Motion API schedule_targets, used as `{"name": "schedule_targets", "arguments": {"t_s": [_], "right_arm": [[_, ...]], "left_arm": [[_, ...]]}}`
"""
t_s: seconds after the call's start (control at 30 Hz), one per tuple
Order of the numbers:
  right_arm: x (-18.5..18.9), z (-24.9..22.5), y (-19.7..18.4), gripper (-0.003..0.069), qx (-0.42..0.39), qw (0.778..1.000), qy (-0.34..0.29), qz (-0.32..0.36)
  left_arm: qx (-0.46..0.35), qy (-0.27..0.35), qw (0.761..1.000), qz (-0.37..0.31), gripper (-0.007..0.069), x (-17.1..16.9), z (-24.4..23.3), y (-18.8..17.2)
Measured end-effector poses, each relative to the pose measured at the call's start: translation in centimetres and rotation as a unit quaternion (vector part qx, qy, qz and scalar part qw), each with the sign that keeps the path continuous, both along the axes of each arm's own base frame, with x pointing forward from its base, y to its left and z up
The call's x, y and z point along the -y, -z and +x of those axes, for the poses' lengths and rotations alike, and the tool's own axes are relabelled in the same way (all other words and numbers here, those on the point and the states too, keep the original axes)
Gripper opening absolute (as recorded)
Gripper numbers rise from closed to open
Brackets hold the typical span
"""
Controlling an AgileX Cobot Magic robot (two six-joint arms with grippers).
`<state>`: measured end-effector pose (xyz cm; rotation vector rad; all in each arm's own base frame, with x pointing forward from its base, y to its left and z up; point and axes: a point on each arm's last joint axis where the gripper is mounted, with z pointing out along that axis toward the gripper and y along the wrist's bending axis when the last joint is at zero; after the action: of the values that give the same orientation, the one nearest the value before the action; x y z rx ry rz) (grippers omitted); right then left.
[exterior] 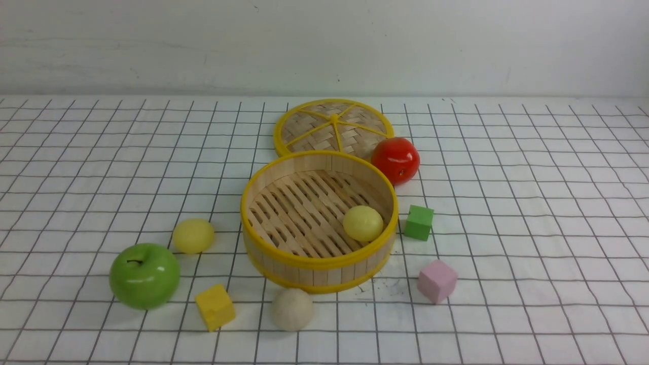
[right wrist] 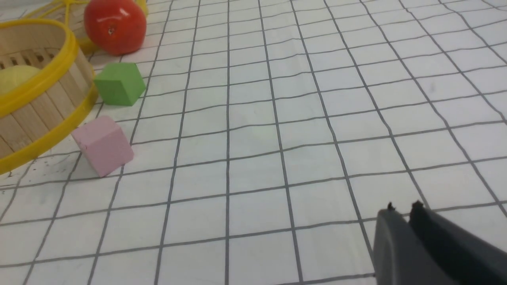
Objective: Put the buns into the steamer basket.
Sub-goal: Use the left arm to grab a steamed stuffed bun
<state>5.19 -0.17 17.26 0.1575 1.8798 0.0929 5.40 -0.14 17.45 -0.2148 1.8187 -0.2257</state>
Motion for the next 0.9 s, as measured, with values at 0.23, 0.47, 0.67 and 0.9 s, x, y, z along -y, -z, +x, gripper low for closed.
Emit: {"name": "schedule_targets", "arguments": {"t_s": [0.23,0.47,0.67,0.9], "right_arm": [[0.0,0.0,0.0,0.0069,0.0,1.0,0.0,0.0],[0.0,0.0,0.0,0.008,0.0,1.0,0.0,0.0],[0.0,0.0,0.0,0.0083,0.0,1.0,0.0,0.0],[0.0,0.0,0.0,0.0091,0.0,1.0,0.0,0.0]], "left_arm": [[0.019,0.001,1.0,0.011,0.0238,0.0,0.1,-0.3],[0.151,0.014,0.988,0.013,0.0238,0.2,0.3,-2.7],[0.224,0.021,0.974,-0.005,0.0238,0.4,0.1,-4.1],[0.325,0.016,0.939,-0.115,0.0238,0.1,-0.9,-7.8]]}}
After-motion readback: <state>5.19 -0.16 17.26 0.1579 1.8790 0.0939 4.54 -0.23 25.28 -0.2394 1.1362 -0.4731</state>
